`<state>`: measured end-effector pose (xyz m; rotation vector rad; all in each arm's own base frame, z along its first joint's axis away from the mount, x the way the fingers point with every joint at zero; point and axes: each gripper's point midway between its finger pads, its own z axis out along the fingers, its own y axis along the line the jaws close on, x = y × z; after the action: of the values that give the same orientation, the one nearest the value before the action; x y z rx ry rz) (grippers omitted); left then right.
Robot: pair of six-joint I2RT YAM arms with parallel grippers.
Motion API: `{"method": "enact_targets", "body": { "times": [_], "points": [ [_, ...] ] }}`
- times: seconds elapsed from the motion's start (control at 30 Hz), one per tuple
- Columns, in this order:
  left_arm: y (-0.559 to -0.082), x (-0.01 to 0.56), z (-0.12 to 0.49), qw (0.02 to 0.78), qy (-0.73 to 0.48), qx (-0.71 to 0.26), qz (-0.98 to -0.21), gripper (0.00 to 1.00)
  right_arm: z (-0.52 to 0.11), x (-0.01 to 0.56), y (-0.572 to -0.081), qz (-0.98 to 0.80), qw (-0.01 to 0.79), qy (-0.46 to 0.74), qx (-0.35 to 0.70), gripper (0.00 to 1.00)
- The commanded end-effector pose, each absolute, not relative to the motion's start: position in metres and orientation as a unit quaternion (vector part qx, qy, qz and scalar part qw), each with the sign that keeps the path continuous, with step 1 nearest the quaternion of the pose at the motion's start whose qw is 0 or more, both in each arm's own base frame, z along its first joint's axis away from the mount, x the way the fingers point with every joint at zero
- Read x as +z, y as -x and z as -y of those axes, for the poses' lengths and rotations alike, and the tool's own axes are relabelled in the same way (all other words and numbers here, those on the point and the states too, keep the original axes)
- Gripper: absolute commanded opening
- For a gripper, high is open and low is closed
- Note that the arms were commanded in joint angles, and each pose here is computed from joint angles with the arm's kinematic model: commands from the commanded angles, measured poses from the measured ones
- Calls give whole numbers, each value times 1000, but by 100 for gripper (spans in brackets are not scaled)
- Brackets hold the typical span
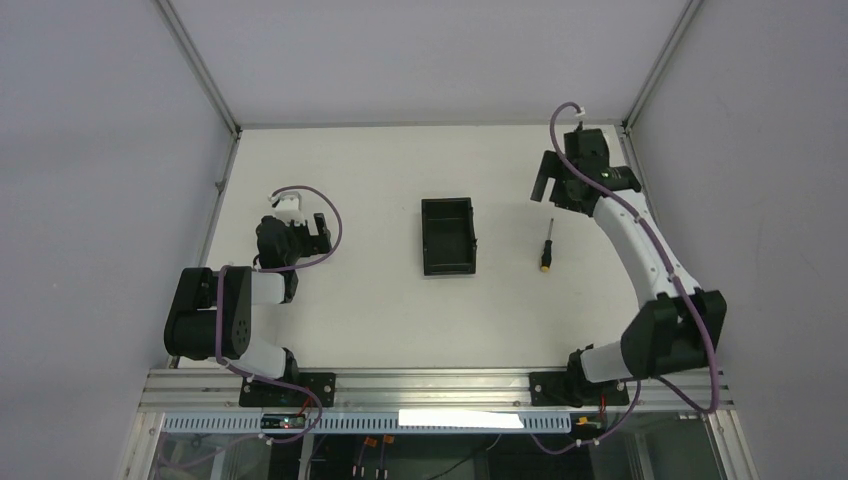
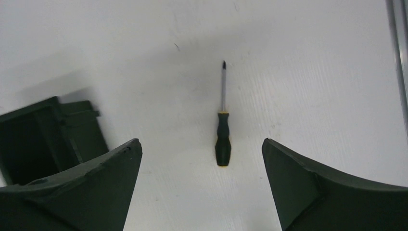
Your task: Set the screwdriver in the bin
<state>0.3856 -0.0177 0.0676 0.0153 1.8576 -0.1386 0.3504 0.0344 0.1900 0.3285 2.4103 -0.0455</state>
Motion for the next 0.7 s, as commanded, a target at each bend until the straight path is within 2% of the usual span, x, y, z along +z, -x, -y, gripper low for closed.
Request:
{"method": "enact_targets", "body": {
  "times": [0.0,0.1,0.33,0.53,0.57,0.63,0.67],
  "points": [
    [-392,80,18,615,-5,-58,-787,100,-23,127,-332,-968,211,-130,-40,97],
    [-392,80,18,615,-5,-57,-787,100,-24,86,-336,-977,168,-129,-38,93],
    [-391,80,18,615,-5,-58,-787,100,-33,28,-326,-985,118,-127,-19,75],
    [-391,80,18,614,-5,-58,-787,100,-32,9,-316,-988,95,-123,-25,44],
    [-391,80,18,614,-5,-58,-787,100,-31,8,-315,-988,93,-122,-27,36],
    [-392,80,18,615,-5,-57,-786,100,-29,12,-314,-988,93,-117,-31,9],
    [-392,80,18,615,-5,-57,-787,100,-28,15,-313,-989,91,-114,-37,0]
  ]
}}
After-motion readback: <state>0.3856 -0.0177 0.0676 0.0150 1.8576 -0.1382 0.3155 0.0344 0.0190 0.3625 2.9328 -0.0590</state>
